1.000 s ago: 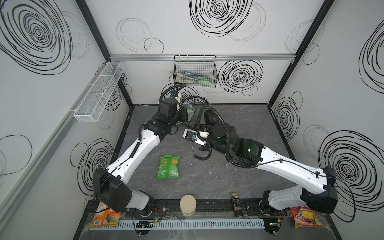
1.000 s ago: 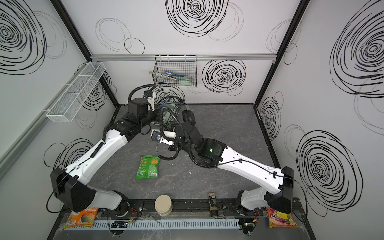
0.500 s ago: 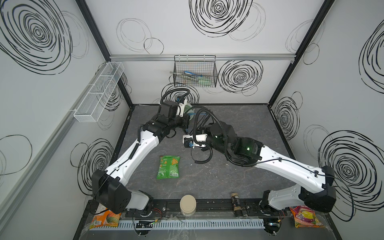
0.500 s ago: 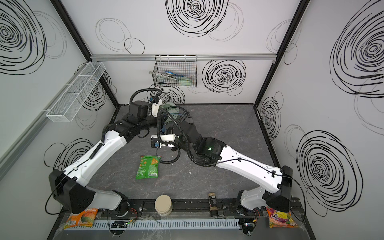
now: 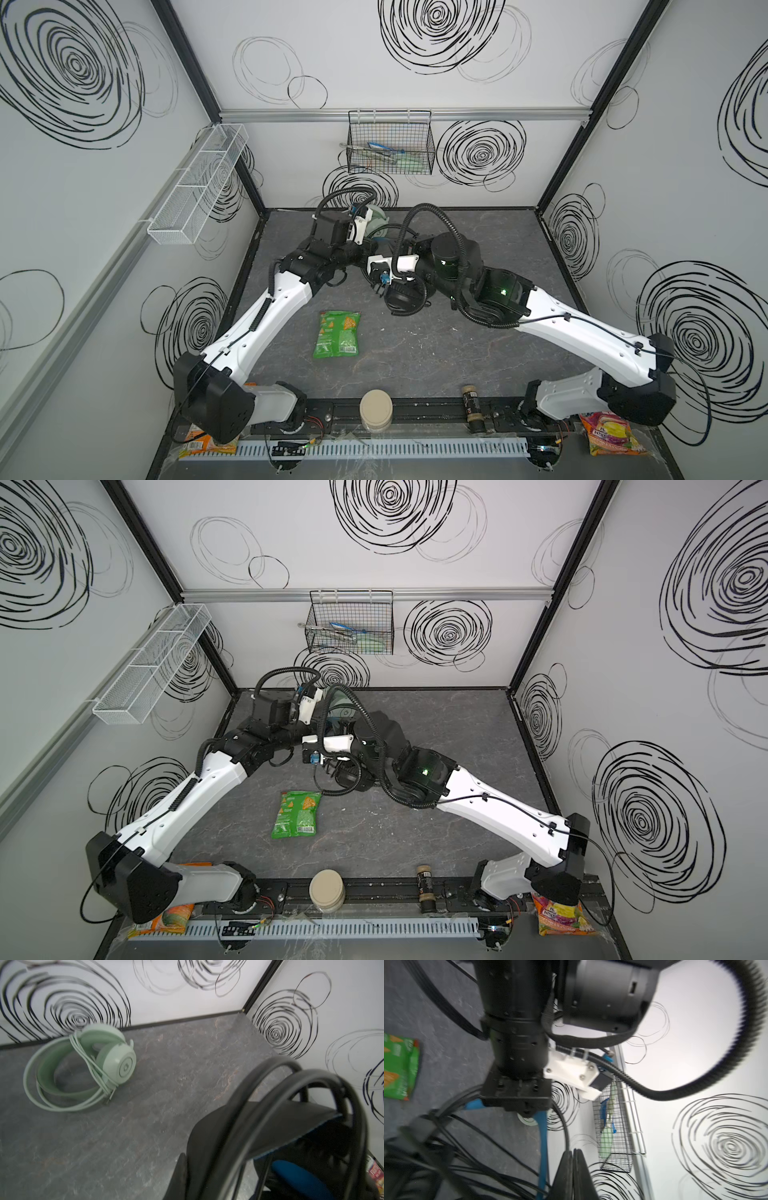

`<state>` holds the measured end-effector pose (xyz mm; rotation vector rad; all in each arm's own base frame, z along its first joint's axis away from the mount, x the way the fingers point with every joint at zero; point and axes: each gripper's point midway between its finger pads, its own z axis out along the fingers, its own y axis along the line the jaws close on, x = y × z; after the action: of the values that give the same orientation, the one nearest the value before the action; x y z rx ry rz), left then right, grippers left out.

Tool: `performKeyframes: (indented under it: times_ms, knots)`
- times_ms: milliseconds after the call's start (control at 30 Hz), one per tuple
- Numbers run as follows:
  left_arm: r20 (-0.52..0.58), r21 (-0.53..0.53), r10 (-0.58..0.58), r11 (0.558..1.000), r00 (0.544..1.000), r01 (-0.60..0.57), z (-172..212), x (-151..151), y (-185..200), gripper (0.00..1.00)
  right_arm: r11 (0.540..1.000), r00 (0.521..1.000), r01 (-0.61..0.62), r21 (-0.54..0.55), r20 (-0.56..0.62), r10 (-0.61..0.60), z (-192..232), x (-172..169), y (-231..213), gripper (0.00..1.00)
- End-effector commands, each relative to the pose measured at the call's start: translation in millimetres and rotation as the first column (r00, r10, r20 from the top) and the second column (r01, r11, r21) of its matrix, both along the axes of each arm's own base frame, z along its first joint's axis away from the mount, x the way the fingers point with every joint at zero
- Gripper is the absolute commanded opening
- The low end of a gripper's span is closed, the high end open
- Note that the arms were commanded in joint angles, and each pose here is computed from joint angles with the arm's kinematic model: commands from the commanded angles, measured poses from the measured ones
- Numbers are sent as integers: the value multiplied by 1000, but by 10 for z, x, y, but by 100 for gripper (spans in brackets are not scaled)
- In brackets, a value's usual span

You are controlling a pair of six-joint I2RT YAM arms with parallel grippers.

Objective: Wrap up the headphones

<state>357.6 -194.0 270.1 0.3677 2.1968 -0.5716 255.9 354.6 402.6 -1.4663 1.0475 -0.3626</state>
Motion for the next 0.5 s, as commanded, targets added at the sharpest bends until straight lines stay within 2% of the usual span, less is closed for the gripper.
performKeyframes:
  times_ms: [0,200,467]
  knots:
    - [27,35,38,999,999,-39,-13,63,157,0,984,984,85,157,144,-108,669,40,-290,8]
    - [44,10,-6,1000,999,6,31,36,100,0,977,978,125,172,142,-150,690,82,-403,4]
    - [80,-26,-97,995,992,100,118,-181,36,0,932,961,201,302,122,-247,928,379,-687,9]
